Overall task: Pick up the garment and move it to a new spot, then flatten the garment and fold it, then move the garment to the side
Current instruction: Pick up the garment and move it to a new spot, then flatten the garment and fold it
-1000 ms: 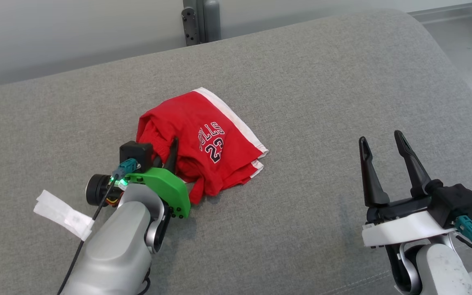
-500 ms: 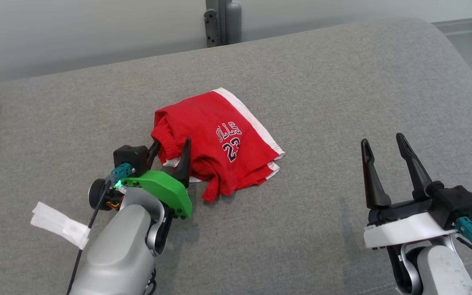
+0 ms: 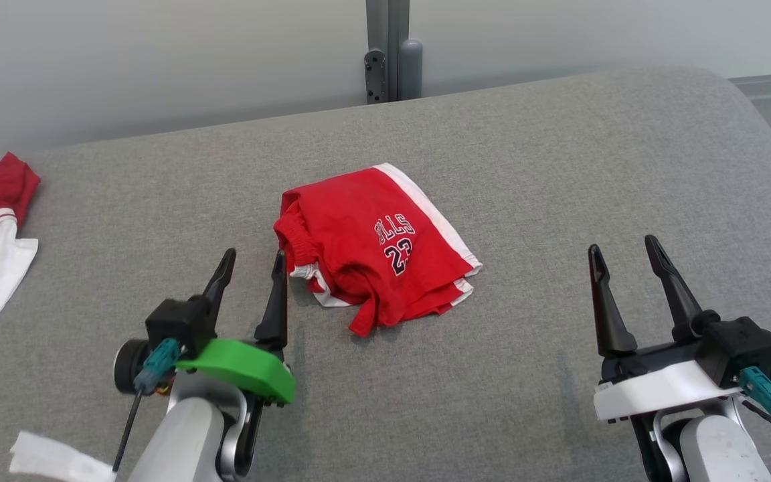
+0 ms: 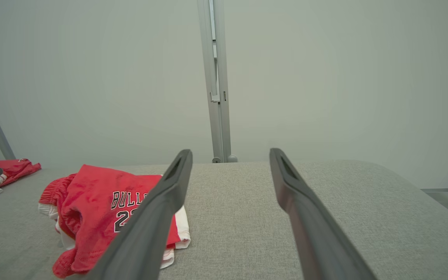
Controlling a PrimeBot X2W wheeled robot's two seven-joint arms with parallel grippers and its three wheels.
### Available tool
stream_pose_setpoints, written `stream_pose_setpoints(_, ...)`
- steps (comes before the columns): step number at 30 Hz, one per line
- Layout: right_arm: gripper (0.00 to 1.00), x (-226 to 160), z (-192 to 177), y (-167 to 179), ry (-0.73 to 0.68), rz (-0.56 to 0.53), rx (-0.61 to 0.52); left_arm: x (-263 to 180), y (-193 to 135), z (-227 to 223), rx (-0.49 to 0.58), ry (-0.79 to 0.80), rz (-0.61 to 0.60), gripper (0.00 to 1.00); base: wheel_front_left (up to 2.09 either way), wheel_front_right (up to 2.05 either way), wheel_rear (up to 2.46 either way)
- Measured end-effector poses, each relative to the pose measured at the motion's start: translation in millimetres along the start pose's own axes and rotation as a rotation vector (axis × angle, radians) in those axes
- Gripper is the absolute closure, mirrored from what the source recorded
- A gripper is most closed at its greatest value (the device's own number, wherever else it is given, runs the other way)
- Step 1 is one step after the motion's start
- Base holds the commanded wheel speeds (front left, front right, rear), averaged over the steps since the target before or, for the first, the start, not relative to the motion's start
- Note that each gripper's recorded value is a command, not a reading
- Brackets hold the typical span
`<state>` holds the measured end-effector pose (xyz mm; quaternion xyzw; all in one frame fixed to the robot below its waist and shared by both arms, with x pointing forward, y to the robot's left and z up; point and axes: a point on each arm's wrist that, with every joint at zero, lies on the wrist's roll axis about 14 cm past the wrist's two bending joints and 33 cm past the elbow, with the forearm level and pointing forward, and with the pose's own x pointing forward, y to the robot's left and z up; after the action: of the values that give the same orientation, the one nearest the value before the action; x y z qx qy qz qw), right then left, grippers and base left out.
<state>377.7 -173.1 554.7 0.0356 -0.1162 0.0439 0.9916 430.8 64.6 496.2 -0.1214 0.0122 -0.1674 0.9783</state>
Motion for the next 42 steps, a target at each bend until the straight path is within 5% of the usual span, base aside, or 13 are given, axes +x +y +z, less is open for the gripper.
stream_pose_setpoints(14, 0.0, -6.3, -4.2, 14.1, 0.015, 0.033, 0.043, -71.5, 41.9, 13.2, 0.016, -0.084, 0.219, 0.0, 0.0, 0.0, 0.0)
stream_pose_setpoints(42, 0.0, -11.1, -10.7, 22.0, 0.037, 0.052, 0.059, -85.4, 45.8, 15.6, 0.038, -0.096, 0.25, 0.0, 0.0, 0.0, 0.0)
